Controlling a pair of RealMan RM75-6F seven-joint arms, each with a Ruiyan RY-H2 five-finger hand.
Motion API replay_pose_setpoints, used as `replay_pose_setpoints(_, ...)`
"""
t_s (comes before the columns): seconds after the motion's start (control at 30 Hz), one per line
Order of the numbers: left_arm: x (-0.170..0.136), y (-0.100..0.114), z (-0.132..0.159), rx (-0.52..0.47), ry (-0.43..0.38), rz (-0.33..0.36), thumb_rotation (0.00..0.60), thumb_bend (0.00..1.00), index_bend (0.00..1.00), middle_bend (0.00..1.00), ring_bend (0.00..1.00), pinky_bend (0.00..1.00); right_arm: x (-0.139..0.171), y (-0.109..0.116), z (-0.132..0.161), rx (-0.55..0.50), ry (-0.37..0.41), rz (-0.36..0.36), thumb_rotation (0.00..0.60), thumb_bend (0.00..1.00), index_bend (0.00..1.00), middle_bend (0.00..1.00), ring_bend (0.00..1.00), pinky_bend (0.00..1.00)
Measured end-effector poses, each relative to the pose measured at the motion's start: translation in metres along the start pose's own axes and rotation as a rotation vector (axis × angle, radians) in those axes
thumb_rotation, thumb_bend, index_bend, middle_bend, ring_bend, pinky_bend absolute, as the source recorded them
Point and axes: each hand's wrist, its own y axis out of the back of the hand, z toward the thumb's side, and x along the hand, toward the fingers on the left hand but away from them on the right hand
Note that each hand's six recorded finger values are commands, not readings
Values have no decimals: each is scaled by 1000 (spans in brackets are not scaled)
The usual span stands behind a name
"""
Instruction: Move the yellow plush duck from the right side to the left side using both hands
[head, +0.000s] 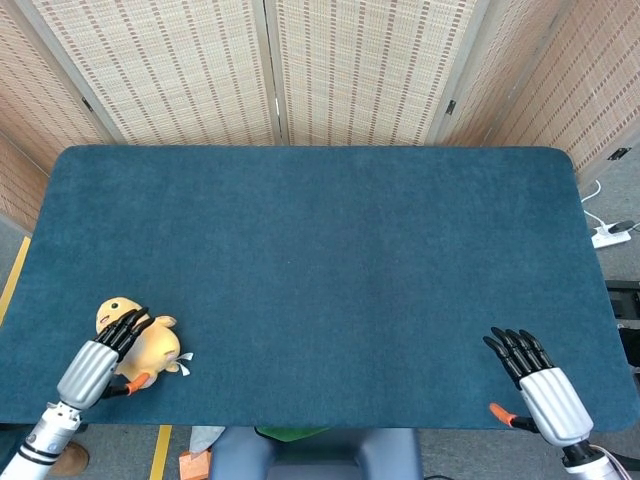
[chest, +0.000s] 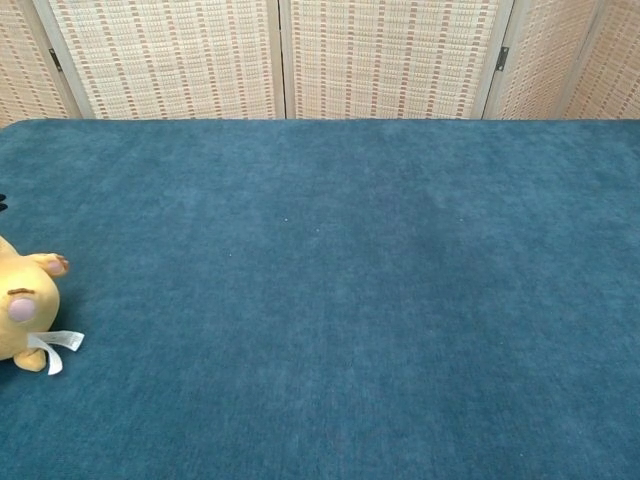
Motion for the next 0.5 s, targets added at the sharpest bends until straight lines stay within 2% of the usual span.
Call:
replay_pose_setpoints(0.13, -20, 22, 5, -4, 55, 30, 600, 251, 0, 0, 0, 147, -2, 12, 1, 8, 11, -47, 600, 111, 0, 0, 0, 0)
replay_pose_setpoints(0.23, -41, 40, 3, 18, 161, 64, 600, 258, 0, 0, 0, 134, -5, 23, 1, 37, 3, -96, 600, 110, 0, 0, 0, 0)
replay_pose_setpoints(0.37, -66, 62, -5, 103, 323, 104, 600, 259, 0, 0, 0, 124, -9, 38, -3, 82, -51, -179, 600, 110, 0, 0, 0, 0)
replay_pose_setpoints(0.5, -87, 84, -5, 130, 413, 166, 600, 259, 0, 0, 0, 124, -10, 47, -12, 77, -112, -231, 600, 111, 0, 0, 0, 0)
